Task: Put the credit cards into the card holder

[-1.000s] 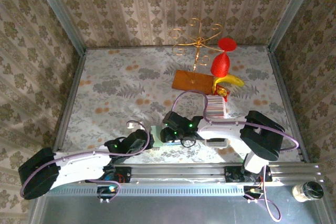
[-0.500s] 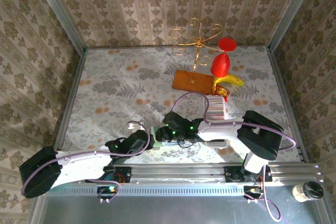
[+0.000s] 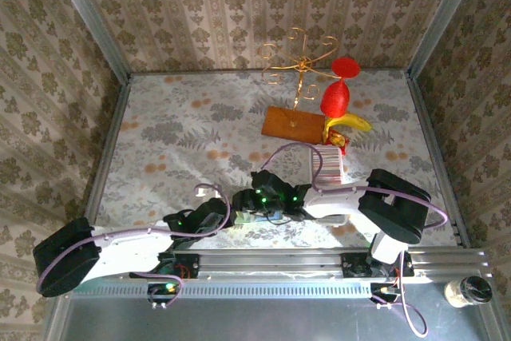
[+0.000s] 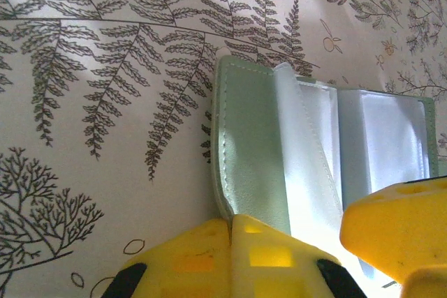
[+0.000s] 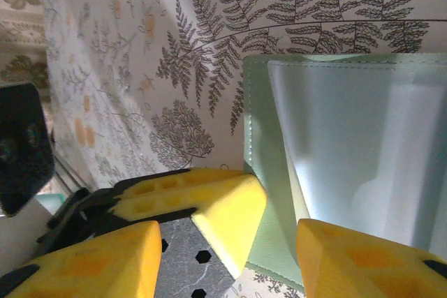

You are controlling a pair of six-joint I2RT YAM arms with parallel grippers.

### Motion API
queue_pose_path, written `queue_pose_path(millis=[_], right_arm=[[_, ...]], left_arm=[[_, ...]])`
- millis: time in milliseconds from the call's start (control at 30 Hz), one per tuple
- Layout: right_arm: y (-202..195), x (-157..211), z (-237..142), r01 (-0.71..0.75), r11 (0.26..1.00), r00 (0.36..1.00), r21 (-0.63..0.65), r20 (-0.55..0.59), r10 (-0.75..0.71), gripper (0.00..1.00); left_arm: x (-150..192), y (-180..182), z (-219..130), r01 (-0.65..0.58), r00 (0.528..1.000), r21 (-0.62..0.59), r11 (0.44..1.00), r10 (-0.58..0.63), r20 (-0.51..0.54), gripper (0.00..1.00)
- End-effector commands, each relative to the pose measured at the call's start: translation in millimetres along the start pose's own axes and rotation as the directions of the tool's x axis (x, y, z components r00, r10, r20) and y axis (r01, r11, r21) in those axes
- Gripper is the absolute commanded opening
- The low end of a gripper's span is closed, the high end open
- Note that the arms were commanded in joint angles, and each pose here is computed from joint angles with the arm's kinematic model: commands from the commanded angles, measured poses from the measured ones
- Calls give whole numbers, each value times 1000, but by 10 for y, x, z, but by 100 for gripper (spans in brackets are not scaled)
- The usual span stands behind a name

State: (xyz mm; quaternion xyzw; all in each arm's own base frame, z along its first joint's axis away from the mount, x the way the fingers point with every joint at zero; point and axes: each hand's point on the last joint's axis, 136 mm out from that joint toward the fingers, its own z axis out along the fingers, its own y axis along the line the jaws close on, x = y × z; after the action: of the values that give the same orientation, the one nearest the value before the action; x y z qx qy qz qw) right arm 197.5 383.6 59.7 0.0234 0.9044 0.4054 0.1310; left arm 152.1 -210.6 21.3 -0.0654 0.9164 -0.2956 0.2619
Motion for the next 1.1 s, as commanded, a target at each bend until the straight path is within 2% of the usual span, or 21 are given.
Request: queue_pose_path(millis=[0, 533, 667, 867, 933, 1000, 1067], right_arm=[[271, -58, -17, -23, 991, 1000, -130, 13, 25, 54], [890, -317, -458, 10, 948, 996, -318, 84, 18, 56], [844, -353, -552, 41, 966, 994, -254, 112, -13, 56], [476, -409, -718, 93, 994, 983, -57, 167, -82, 53], [280, -398, -712, 98, 995, 983, 15, 155, -99, 49], [119, -383, -710, 98, 992, 985, 73, 136, -108, 39], [-28, -355, -675, 94, 988, 988, 120, 115, -108, 29]], left_arm=[[101, 159, 31, -4, 1000, -51, 999, 2, -28, 0], [109, 268, 24, 17, 1000, -79, 997, -18, -15, 0], [99, 265, 15, 17, 1000, -76, 997, -18, -10, 0], [96, 264, 7, 18, 1000, -72, 997, -19, -9, 1], [84, 228, -6, 12, 1000, -58, 998, -12, -4, 7], [59, 216, -27, 8, 1000, -53, 999, -8, 7, 14], [43, 221, -50, 7, 1000, -53, 999, -6, 18, 17]])
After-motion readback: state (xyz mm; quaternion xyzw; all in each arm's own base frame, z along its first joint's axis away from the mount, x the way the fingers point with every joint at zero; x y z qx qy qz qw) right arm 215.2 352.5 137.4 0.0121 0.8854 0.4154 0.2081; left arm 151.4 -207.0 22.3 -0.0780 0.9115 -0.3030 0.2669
